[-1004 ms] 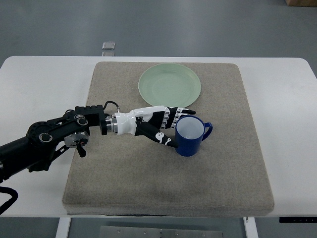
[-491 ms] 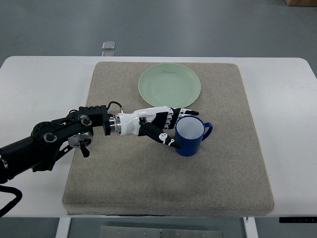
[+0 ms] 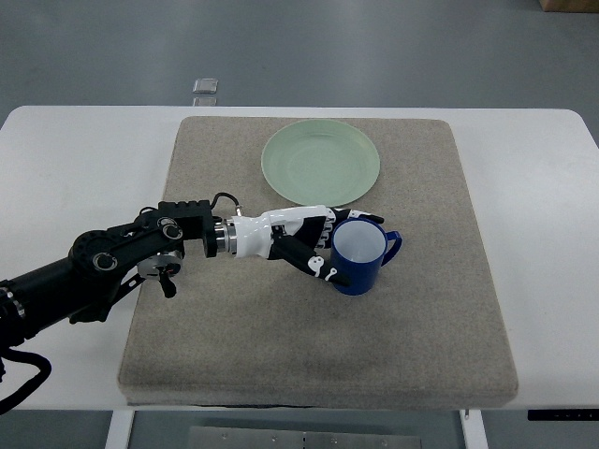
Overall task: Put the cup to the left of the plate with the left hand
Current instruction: 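Wrap the left hand fingers around the blue mug body, then lift the blue mug and carry it past the plate toward the left arm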
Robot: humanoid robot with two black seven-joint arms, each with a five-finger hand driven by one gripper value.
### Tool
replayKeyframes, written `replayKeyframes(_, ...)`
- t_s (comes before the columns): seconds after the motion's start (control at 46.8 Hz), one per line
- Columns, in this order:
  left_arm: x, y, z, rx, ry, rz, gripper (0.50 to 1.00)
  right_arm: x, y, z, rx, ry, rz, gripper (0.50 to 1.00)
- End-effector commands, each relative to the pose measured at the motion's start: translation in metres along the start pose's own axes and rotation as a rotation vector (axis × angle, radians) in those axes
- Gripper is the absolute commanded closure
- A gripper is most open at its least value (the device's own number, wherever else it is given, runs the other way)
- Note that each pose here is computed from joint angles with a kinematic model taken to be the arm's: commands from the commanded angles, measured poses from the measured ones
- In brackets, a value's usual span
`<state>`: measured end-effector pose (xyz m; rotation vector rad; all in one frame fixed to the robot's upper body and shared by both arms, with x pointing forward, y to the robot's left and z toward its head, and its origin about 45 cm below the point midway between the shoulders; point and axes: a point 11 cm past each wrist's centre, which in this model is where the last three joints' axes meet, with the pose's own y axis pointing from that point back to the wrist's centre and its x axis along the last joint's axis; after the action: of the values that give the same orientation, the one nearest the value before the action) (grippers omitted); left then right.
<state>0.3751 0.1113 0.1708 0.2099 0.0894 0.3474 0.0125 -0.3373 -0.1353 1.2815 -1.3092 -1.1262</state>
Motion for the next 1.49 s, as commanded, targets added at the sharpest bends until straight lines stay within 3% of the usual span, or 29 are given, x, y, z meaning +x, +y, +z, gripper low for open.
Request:
replayKeyframes(0.0,0.0,0.0,0.001,0.0,-0.003,-0.001,0.606,0.0,0.0,0.0,0.0,0.0,0.0,0.566)
replayKeyframes(0.064,-0.001,-0.002,0.001,0.0,-0.004,-0.006,0.649,0.0,0.0,-0.001,0.001,0.0,0.0,0.566)
replayKeyframes(0.256,-0.001,-0.003,0.001,-0.001,-0.006,-0.006,0.936,0.0,0.0,0.0,0.0,0.0,0.0,0.566)
replayKeyframes(0.363,-0.001,-0.003,0.002,-0.003,-0.006,-0.005,0.979,0.0,0.0,0.0,0.0,0.0,0.0,0.566)
replayKeyframes(0.641,0.001,-0.003,0.003,-0.01,-0.005,0.005,1.0,0.0,0.0,0.0,0.0,0.0,0.001,0.566)
replayKeyframes(0.897,0.022,0.0,0.012,-0.037,-0.043,0.16,1.0,0.0,0.0,0.0,0.0,0.0,0.001,0.566)
replayKeyframes(1.11,0.057,0.017,0.029,-0.09,-0.072,0.356,1.0,0.0,0.0,0.0,0.0,0.0,0.001,0.566)
replayKeyframes(1.473,0.098,0.054,0.028,-0.1,-0.082,0.602,1.0,0.0,0.0,0.0,0.0,0.0,0.0,0.566)
